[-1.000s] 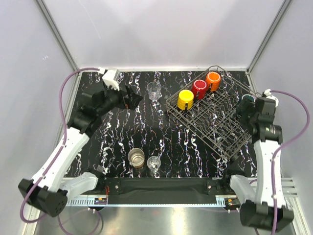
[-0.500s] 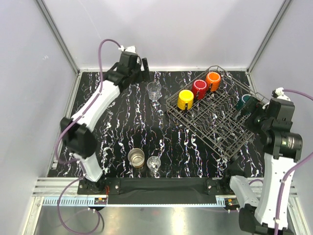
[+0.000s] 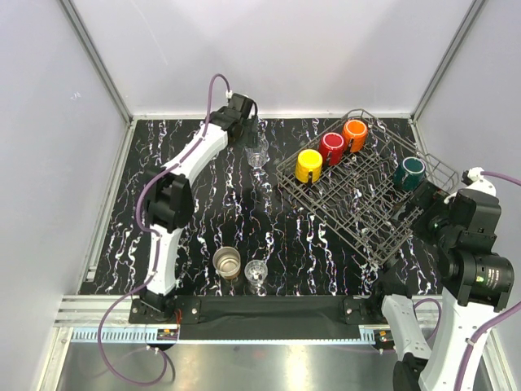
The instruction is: Load the cups into the dish rack
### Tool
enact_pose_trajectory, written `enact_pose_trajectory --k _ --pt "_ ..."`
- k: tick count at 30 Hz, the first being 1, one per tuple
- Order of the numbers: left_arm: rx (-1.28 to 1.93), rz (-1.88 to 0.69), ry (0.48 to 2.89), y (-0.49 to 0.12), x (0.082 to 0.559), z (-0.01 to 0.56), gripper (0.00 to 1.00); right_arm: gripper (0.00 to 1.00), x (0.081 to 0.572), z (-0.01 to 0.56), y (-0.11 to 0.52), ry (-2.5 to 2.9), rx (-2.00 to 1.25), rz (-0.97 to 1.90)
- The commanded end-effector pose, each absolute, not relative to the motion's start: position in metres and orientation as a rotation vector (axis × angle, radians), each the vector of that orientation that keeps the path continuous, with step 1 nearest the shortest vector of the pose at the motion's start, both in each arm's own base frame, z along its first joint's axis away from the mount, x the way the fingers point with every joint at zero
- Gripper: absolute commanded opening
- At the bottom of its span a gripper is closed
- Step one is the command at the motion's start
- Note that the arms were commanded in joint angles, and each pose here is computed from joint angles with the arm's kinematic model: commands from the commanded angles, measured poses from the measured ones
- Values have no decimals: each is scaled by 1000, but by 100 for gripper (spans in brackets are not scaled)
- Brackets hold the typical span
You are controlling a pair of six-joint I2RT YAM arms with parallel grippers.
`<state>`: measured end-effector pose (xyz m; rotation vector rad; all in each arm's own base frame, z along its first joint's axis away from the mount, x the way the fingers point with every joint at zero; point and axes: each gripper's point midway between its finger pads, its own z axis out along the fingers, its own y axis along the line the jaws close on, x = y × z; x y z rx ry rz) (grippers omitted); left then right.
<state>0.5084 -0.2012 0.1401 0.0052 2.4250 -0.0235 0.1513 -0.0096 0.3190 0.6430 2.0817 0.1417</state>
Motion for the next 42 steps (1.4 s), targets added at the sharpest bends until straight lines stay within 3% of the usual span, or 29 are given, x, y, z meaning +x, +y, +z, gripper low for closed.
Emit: enact_pose_trajectory --k 1,5,7,12,20,21,23,24,25,32,36,42 --pt "16 -16 2352 -196 531 159 84 100 148 319 -16 2080 646 94" --pt "31 -24 2373 -194 539 139 77 100 151 318 -11 2087 632 123" --pt "34 -60 2380 -194 545 129 68 100 151 317 -11 2093 635 128" --pt "65 -89 2368 -197 555 120 63 100 147 317 -14 2089 648 105" --pt "141 -177 2383 -208 556 108 47 100 143 314 -14 2097 675 103" --pt "152 -193 2387 -210 555 107 33 100 143 312 -12 2102 675 114" --pt "160 -250 2405 -217 550 104 18 100 145 309 -10 2117 652 129" --pt "155 -267 2421 -217 546 98 3 100 148 307 2 2143 600 199" --pt "144 -331 2435 -221 542 95 0 100 151 306 6 2150 573 222" --pt "122 -401 2302 -221 552 150 0 100 159 316 3 2091 535 214" --pt "109 -463 2182 -223 555 211 0 100 167 336 38 2057 338 423" --pt "126 -640 2011 -230 515 310 0 100 191 337 66 2132 263 654"
